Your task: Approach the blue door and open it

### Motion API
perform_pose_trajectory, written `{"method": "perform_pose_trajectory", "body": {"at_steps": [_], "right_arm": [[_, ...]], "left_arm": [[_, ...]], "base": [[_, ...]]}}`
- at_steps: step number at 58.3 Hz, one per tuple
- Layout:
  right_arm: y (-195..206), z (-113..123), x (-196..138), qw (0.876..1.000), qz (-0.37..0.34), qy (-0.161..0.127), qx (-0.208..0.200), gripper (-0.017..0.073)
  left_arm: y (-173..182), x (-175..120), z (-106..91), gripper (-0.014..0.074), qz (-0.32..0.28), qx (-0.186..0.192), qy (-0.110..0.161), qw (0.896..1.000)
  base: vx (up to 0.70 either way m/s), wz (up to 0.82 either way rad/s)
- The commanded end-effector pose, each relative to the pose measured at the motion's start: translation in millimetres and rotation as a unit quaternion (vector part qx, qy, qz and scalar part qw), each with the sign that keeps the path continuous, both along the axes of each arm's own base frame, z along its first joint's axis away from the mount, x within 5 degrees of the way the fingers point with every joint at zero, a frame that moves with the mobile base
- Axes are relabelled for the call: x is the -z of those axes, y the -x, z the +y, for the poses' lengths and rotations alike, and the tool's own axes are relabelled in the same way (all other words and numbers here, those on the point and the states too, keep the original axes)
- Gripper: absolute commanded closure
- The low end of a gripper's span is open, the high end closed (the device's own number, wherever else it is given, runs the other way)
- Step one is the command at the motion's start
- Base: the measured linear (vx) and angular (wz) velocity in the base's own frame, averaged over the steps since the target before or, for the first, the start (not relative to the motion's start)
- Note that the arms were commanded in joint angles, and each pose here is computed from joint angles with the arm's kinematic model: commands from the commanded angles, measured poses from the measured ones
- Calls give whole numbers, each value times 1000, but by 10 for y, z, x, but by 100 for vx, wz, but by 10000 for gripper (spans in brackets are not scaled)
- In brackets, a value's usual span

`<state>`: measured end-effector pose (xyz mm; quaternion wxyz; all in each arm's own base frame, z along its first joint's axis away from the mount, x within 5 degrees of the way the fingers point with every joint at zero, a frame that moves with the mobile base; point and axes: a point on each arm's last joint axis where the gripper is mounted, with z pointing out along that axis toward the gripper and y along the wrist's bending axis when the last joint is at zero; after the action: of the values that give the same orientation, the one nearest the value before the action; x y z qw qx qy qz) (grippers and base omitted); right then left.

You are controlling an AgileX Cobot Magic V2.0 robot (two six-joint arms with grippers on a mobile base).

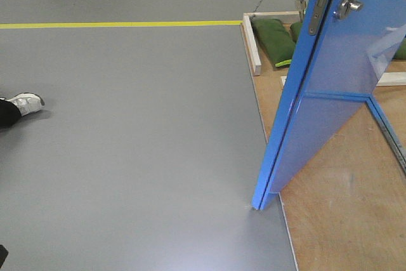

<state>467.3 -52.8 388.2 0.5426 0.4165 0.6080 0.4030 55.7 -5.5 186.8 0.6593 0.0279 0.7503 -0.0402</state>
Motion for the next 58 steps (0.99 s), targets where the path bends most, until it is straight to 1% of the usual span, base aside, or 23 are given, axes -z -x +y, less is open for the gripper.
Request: {"method": "perform_pose_trajectory", "body": {"at_steps": [1, 58], "right_arm": [[127, 127, -307, 999, -33, 8, -25, 561], [127, 127, -307, 999, -33, 8, -25, 561]], "left_arm": [[15, -170, 0, 521, -62, 1, 10, 998], [15, -170, 0, 521, -62, 1, 10, 998]], "base": [[0, 0], [0, 0]]}}
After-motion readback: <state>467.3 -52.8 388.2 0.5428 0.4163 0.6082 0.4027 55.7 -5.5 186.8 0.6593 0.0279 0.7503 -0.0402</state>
